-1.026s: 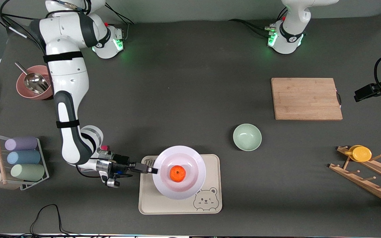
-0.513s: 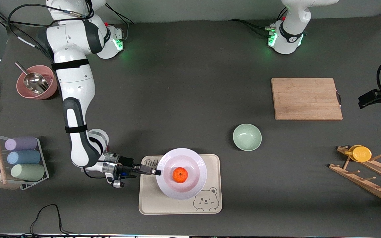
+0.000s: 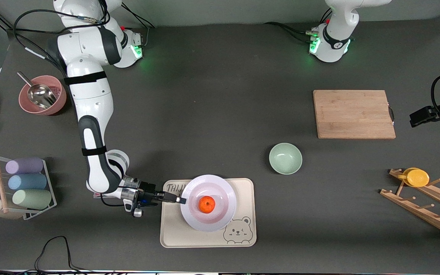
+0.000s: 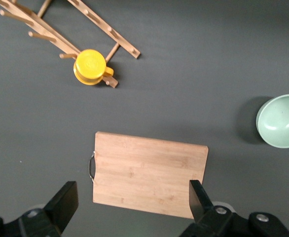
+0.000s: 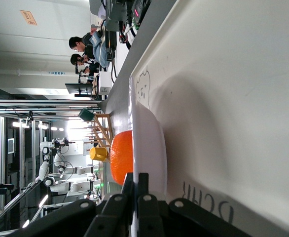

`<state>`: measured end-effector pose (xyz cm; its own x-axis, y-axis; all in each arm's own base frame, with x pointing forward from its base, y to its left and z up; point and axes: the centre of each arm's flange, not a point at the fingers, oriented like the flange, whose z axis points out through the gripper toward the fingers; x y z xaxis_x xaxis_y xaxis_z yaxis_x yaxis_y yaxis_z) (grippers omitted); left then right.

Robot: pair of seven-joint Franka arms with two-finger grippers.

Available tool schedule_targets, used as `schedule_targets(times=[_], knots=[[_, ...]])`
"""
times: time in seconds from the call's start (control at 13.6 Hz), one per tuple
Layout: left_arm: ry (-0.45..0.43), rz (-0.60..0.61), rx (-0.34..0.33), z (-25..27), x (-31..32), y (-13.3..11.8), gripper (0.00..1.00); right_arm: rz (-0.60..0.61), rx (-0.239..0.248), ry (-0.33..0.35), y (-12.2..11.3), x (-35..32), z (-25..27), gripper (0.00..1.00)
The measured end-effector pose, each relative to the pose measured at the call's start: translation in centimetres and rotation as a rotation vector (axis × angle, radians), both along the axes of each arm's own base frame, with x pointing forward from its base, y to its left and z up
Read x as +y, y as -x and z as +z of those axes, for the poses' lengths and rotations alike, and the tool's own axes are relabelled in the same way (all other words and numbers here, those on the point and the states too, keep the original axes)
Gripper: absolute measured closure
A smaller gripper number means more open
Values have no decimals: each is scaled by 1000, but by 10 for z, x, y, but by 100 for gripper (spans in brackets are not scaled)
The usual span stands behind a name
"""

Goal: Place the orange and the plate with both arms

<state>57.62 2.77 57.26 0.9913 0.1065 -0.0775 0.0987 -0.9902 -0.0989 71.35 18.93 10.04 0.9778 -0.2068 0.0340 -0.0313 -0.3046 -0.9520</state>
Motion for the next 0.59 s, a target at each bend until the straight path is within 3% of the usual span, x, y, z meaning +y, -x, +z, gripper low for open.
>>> schedule_targets(times=[0.15, 0.44, 0.59], knots=[[17, -4, 16, -4, -5, 1, 0, 9, -7, 12, 0, 0, -3, 96], [52, -7, 48, -13, -13, 4, 0, 33, -24, 57, -2, -1, 0, 60], [54, -5, 73, -15, -14, 7, 0, 42, -25, 74, -4, -3, 2, 58]])
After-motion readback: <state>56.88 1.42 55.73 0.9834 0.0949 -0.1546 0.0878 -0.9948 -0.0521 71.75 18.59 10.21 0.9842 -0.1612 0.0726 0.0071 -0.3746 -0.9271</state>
